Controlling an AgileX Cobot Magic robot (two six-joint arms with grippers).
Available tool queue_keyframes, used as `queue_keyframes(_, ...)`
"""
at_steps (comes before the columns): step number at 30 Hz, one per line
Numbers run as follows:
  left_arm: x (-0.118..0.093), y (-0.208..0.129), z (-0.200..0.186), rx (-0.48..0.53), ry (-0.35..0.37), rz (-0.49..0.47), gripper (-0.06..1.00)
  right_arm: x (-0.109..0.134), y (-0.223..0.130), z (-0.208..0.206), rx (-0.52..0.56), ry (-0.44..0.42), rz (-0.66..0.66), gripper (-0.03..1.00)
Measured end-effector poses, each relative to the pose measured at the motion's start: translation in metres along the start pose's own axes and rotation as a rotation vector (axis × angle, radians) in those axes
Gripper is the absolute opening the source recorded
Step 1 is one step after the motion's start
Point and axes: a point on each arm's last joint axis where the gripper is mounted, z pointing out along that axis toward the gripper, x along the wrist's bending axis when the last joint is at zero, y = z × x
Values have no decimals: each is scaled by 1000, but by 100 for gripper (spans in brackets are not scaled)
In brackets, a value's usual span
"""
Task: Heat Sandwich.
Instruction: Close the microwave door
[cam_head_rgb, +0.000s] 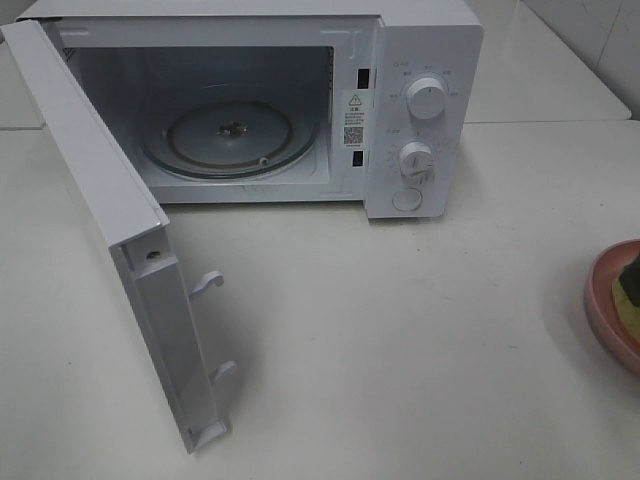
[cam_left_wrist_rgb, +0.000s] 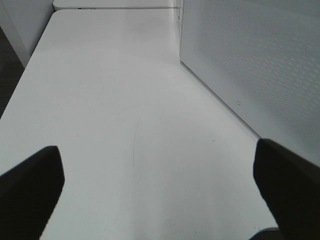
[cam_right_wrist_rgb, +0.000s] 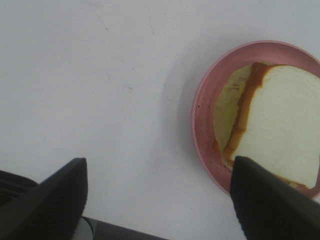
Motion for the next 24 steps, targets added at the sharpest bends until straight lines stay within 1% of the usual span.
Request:
queue_keyframes(4, 0, 0, 0, 0, 0, 0, 97, -2, -9, -12, -22, 17, 9, 76)
queue_keyframes(6, 0, 0, 0, 0, 0, 0, 97, -6, -17, -24, -67, 25, 22, 76)
queue_keyframes(7, 0, 0, 0, 0, 0, 0, 97, -6, -17, -24, -67, 25, 22, 76)
queue_keyframes(9, 0, 0, 0, 0, 0, 0, 97, -8, -22, -32, -111, 29, 30, 76)
queue_keyframes(11, 0, 0, 0, 0, 0, 0, 97, -12, -31, -45, -183, 36, 37, 76)
queue_keyframes(12, 0, 0, 0, 0, 0, 0, 97, -12, -31, -45, -183, 36, 37, 76)
queue_keyframes(14, 0, 0, 0, 0, 0, 0, 97, -16, -41, -56, -249, 39, 44, 76)
queue_keyframes(15, 0, 0, 0, 0, 0, 0, 97, -18, -43, -59, -264, 37, 55, 76)
queue_keyframes(18, 0, 0, 0, 0, 0, 0, 97, -21, -50, -62, -290, 26, 80, 76)
queue_keyframes(20, 0, 0, 0, 0, 0, 0, 97, -24, -64, -62, -322, 9, 119, 76)
queue_keyframes(21, 0, 0, 0, 0, 0, 0, 97, -24, -64, -62, -322, 9, 119, 76)
queue_keyframes(24, 0, 0, 0, 0, 0, 0, 97, -23, -81, -58, -377, 6, 162, 76)
